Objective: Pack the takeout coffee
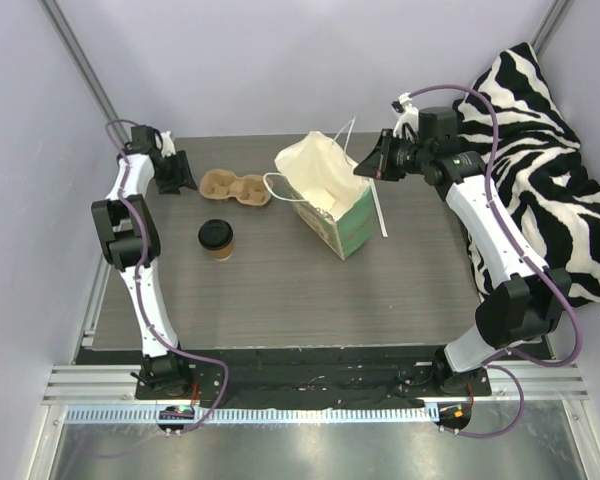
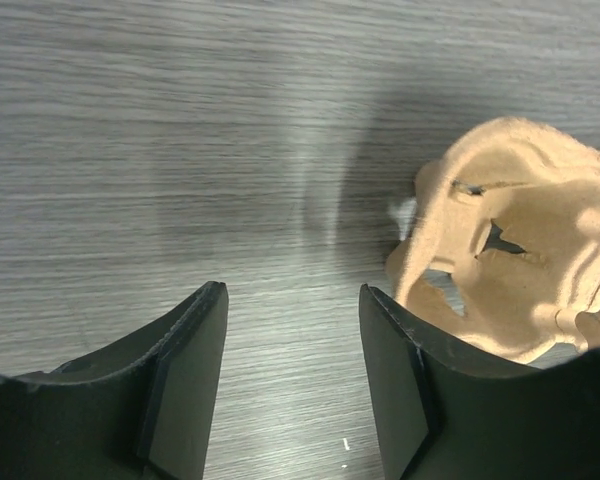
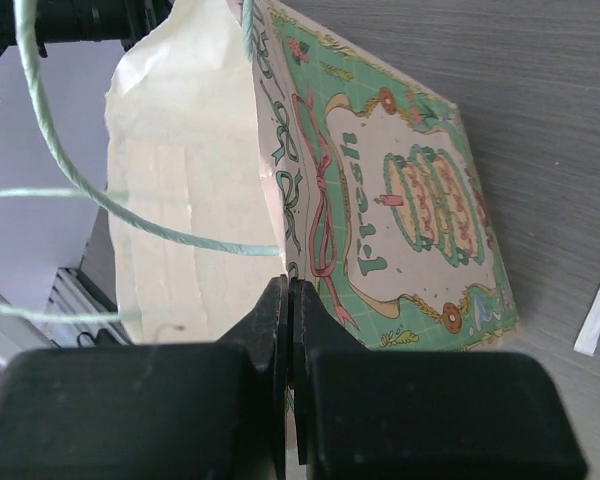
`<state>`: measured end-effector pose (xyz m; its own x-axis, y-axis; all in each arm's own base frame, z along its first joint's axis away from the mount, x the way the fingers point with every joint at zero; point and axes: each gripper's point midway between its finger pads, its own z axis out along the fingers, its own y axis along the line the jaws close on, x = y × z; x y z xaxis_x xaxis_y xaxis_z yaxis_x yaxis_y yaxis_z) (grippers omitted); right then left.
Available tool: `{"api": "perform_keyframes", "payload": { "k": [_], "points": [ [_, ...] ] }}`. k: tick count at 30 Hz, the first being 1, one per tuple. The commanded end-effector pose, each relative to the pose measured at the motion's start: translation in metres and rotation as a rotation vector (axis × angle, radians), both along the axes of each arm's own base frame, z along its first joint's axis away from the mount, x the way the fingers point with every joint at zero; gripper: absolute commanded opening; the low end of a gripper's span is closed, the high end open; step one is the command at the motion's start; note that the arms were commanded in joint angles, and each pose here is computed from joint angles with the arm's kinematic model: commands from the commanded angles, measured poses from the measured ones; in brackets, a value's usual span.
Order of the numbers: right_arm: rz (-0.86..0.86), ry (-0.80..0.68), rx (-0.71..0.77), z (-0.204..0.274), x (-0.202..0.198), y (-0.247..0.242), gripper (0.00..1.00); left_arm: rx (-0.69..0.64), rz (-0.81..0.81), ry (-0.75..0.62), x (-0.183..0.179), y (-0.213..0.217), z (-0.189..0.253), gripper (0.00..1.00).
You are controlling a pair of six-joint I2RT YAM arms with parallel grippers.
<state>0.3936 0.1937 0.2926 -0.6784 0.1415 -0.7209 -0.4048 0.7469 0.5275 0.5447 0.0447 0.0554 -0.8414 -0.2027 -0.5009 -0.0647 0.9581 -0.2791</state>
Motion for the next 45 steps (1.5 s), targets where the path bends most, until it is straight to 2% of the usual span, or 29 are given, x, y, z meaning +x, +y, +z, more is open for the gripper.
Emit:
{"api": "perform_keyframes", "payload": {
  "k": [1, 3, 4, 6, 7, 9, 10, 11, 13, 14, 16, 18, 19, 20, 22, 24, 27, 33, 45],
  "points": [
    [0.028, 0.060, 0.076, 0.003, -0.006, 0.004, 0.07, -0.048, 0.068, -0.090, 0.012, 0.016, 0.034, 0.60],
    [0.042, 0.097, 0.043, -0.002, -0.012, -0.002, 0.18, -0.051, 0.074, -0.098, 0.011, 0.019, 0.039, 0.61],
    [0.078, 0.174, -0.033, -0.023, -0.026, -0.009, 0.35, -0.056, 0.076, -0.097, 0.011, 0.020, 0.040, 0.61],
    [0.083, 0.172, -0.130, -0.020, -0.026, -0.024, 0.48, -0.067, 0.068, -0.096, 0.008, 0.018, 0.044, 0.61],
    [0.101, 0.185, -0.200, -0.024, -0.033, -0.036, 0.59, -0.071, 0.066, -0.097, 0.008, 0.017, 0.045, 0.61],
    [0.046, 0.110, -0.283, -0.004, -0.010, -0.058, 0.69, -0.086, 0.058, -0.093, 0.005, 0.014, 0.047, 0.61],
    [0.062, 0.078, -0.330, 0.002, -0.007, -0.068, 0.79, -0.091, 0.058, -0.089, 0.003, 0.013, 0.047, 0.61],
    [0.050, 0.003, -0.340, 0.026, 0.013, -0.074, 0.83, -0.096, 0.060, -0.092, 0.003, 0.013, 0.048, 0.61],
    [0.077, -0.060, -0.367, 0.047, 0.022, -0.077, 0.89, -0.115, 0.060, -0.098, 0.002, 0.008, 0.051, 0.61],
    [0.087, -0.184, -0.391, 0.077, 0.034, -0.078, 0.90, -0.121, 0.055, -0.098, 0.001, 0.006, 0.050, 0.62],
    [0.115, -0.328, -0.400, 0.108, 0.041, -0.074, 0.95, -0.126, 0.055, -0.105, 0.001, 0.006, 0.053, 0.61],
    [0.178, -0.499, -0.419, 0.137, 0.037, -0.067, 0.96, -0.124, 0.052, -0.101, 0.000, 0.006, 0.052, 0.62],
    [0.203, -0.640, -0.406, 0.160, 0.045, -0.058, 0.99, -0.125, 0.043, -0.102, 0.000, 0.005, 0.052, 0.62],
    [0.240, -0.644, -0.419, 0.141, 0.051, -0.054, 1.00, -0.124, 0.042, -0.106, 0.000, 0.005, 0.055, 0.62],
    [0.306, -0.873, -0.481, 0.164, 0.053, -0.042, 0.99, -0.129, 0.032, -0.104, -0.002, 0.004, 0.055, 0.62],
    [0.381, -0.942, -0.517, 0.153, 0.059, -0.033, 0.96, -0.126, 0.023, -0.109, -0.003, 0.003, 0.057, 0.62],
    [0.426, -0.973, -0.509, 0.145, 0.084, -0.021, 0.93, -0.120, 0.017, -0.112, -0.006, 0.004, 0.062, 0.62],
    [0.482, -0.946, -0.604, 0.088, 0.136, -0.021, 0.92, -0.119, 0.015, -0.118, -0.014, 0.001, 0.065, 0.62],
    [0.634, -0.975, -0.598, 0.046, 0.142, -0.008, 0.88, -0.105, -0.003, -0.114, -0.021, 0.001, 0.063, 0.62]
  ]
}}
